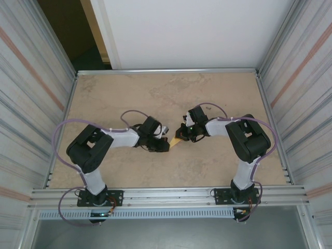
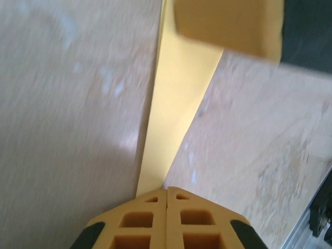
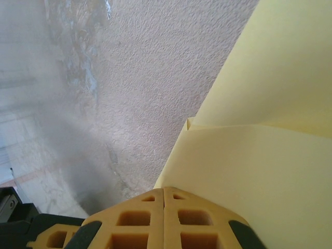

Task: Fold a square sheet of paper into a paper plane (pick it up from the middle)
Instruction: Fold the wing for the fifth time at the center of the table.

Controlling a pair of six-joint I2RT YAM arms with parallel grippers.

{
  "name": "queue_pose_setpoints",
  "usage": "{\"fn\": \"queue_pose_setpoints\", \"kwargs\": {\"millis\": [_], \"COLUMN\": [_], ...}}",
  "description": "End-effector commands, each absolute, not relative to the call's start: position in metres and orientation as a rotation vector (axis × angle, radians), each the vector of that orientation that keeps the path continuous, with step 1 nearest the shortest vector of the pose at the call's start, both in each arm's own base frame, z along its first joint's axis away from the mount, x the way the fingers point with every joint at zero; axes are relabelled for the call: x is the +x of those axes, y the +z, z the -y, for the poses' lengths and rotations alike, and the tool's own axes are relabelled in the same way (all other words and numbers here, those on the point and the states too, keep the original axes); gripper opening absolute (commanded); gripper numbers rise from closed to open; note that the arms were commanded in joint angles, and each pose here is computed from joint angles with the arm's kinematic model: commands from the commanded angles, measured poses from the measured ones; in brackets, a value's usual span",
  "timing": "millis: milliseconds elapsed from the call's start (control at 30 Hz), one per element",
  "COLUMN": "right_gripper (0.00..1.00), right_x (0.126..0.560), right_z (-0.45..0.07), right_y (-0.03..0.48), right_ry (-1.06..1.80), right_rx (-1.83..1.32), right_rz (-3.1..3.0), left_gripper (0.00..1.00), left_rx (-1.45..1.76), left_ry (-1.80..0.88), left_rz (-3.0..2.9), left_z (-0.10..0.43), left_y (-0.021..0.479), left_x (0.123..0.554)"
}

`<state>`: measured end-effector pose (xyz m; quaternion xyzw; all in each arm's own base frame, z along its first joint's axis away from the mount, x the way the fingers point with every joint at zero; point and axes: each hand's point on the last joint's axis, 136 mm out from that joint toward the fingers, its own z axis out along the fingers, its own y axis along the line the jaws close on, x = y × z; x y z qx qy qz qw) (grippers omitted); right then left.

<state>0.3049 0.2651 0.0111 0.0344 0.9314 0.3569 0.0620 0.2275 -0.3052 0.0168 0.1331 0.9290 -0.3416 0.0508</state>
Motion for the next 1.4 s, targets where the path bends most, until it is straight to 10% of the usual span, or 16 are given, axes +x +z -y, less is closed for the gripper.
{"fn": "queue_pose_setpoints", "kwargs": {"millis": [0, 333, 1367], "right_gripper": [0.04, 0.04, 0.05], "right_x": [0.267, 0.270, 0.312], "right_z": [-0.217, -0.239, -0.247], "right_y": [-0.055, -0.031, 0.039], "right_ry": [0.730, 0.827, 0.888], "right_rx": [0.217, 0.111, -0.014], "right_rz": [-3.058, -2.990, -2.813], "left_gripper": [0.02, 0.03, 0.00], "left_rx": [0.307, 0.351, 0.259], "left_ry": [-0.924, -1.121, -0.846], "left_rz": [-3.034, -2.627, -2.981], "left_z": [0.263, 0.299, 0.300], "left_y": [-0.010, 0.091, -0.012], "left_x": [0.184, 0.241, 0.245]}}
